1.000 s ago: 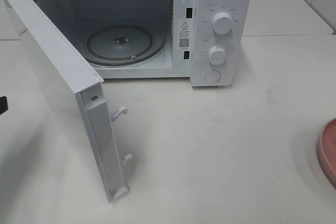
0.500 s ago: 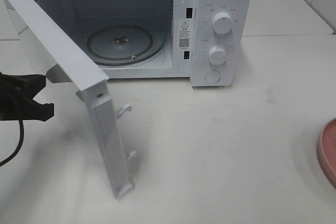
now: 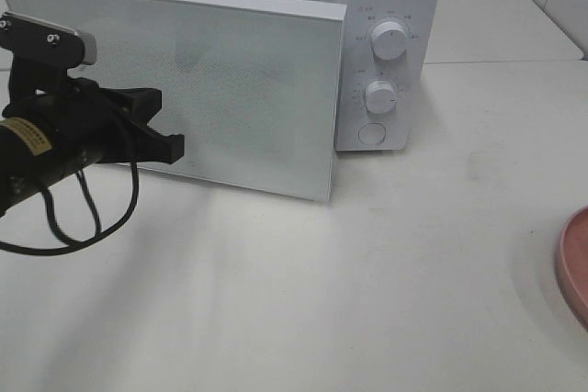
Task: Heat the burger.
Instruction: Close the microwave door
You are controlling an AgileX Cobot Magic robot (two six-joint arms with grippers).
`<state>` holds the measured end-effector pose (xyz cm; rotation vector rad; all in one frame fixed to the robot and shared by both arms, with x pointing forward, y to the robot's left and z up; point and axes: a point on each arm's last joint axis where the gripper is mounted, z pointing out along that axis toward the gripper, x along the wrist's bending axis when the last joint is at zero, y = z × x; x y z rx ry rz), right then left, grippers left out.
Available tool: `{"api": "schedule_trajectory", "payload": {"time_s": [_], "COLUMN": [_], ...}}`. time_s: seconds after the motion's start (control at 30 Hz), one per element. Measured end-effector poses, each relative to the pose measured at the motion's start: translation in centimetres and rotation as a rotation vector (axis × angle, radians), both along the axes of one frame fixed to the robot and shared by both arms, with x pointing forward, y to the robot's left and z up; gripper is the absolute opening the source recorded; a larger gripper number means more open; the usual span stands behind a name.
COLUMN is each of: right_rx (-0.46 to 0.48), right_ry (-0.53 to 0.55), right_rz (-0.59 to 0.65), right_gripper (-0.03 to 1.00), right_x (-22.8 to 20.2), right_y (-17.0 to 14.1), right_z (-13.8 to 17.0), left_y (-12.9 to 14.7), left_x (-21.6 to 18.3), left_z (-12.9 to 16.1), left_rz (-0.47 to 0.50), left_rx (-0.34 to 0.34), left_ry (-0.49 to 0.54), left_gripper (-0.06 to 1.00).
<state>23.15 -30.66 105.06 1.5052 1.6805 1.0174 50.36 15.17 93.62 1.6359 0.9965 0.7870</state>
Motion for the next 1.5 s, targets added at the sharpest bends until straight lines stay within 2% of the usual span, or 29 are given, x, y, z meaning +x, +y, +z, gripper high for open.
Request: {"api": "schedule_trajectory", "payload": {"time_s": [0.2,0.27,0.5,0.8,1.0,1.5], "right_rx": [0.0,0.0,0.0,0.0,0.001,0.002], "right_ry": [0.0,0.0,0.0,0.0,0.0,0.0], "right_rz": [0.0,0.0,0.0,0.0,0.001,0.001], "right_gripper": [0.76,0.76,0.76,0.76,0.75,0.75], "right_x": [0.0,0.0,0.0,0.0,0.0,0.0], "right_y": [0.0,0.0,0.0,0.0,0.0,0.0], "right_z": [0.0,0.0,0.0,0.0,0.0,0.0], "left_y": [-1.5,-3.0,-5.5,-8.0,-9.8,-11.5], "left_x": [1.0,2.0,3.4,5.4,6.6,7.2], "left_z": [0.2,0.0,0.0,-0.5,-0.5,-0.4], "left_rz": [0.037,0.061,0.055,0.073,0.046,-0.008], "left_rx": [-0.019,-0.046,-0.066,-0.056,-0.015,0.007], "left_ry": [-0.013,-0.001,-0.009,0.03,0.055,0.1], "left_gripper": [0.0,0.0,0.0,0.0,0.0,0.0]}}
